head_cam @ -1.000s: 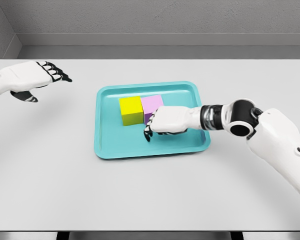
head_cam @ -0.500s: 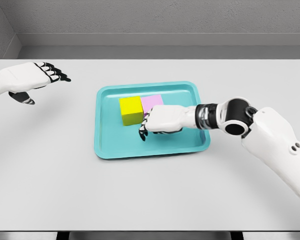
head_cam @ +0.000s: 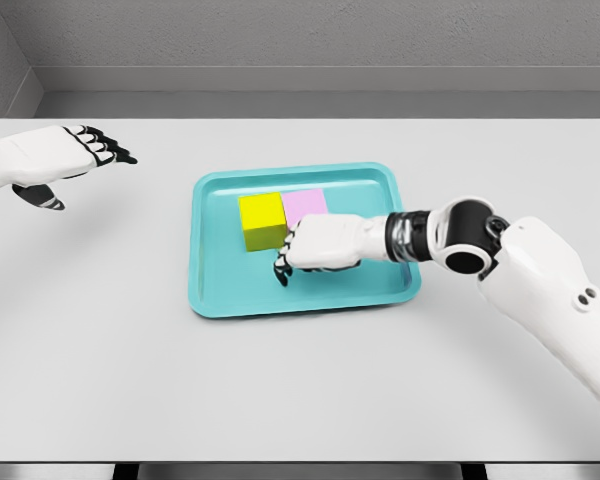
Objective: Push two cubes
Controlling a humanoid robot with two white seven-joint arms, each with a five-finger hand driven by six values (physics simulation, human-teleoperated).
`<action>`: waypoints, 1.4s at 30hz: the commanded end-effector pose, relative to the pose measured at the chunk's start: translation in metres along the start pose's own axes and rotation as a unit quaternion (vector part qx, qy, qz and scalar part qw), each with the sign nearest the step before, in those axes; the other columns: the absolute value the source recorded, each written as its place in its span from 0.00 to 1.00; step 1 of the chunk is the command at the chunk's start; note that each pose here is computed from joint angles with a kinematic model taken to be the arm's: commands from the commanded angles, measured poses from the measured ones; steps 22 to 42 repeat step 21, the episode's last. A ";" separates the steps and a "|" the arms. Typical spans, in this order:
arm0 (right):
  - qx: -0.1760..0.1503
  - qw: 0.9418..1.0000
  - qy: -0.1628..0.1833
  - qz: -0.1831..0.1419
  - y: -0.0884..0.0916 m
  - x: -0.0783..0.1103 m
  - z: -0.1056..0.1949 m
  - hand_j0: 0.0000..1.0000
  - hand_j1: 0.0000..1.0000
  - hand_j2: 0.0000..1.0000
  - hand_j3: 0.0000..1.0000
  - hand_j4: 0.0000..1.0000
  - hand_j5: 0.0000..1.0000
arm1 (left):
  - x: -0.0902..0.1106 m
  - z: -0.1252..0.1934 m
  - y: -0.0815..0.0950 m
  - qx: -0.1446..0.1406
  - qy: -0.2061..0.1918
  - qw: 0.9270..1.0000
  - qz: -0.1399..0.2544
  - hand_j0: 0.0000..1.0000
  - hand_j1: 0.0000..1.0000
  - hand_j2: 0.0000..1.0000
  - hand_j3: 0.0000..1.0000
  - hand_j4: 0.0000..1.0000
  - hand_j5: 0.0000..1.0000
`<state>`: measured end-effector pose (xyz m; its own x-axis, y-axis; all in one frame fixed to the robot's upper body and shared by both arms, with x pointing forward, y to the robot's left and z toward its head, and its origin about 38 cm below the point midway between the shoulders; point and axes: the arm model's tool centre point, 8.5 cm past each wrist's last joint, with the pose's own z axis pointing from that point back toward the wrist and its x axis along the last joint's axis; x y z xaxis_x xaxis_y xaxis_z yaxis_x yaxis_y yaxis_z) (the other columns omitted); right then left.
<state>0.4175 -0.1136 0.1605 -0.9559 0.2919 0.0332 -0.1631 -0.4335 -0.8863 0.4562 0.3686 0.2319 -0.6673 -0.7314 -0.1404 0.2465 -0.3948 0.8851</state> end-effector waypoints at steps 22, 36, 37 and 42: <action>-0.049 0.971 0.222 -0.075 0.011 -0.077 0.260 1.00 1.00 1.00 1.00 1.00 1.00 | -0.005 0.008 -0.001 0.000 0.004 1.000 0.008 1.00 1.00 1.00 1.00 1.00 1.00; -0.049 0.971 0.222 -0.075 0.011 -0.077 0.260 1.00 1.00 1.00 1.00 1.00 1.00 | -0.005 0.008 -0.001 0.000 0.004 1.000 0.008 1.00 1.00 1.00 1.00 1.00 1.00; -0.049 0.971 0.222 -0.075 0.011 -0.077 0.260 1.00 1.00 1.00 1.00 1.00 1.00 | -0.005 0.008 -0.001 0.000 0.004 1.000 0.008 1.00 1.00 1.00 1.00 1.00 1.00; -0.049 0.971 0.222 -0.075 0.011 -0.077 0.260 1.00 1.00 1.00 1.00 1.00 1.00 | -0.005 0.008 -0.001 0.000 0.004 1.000 0.008 1.00 1.00 1.00 1.00 1.00 1.00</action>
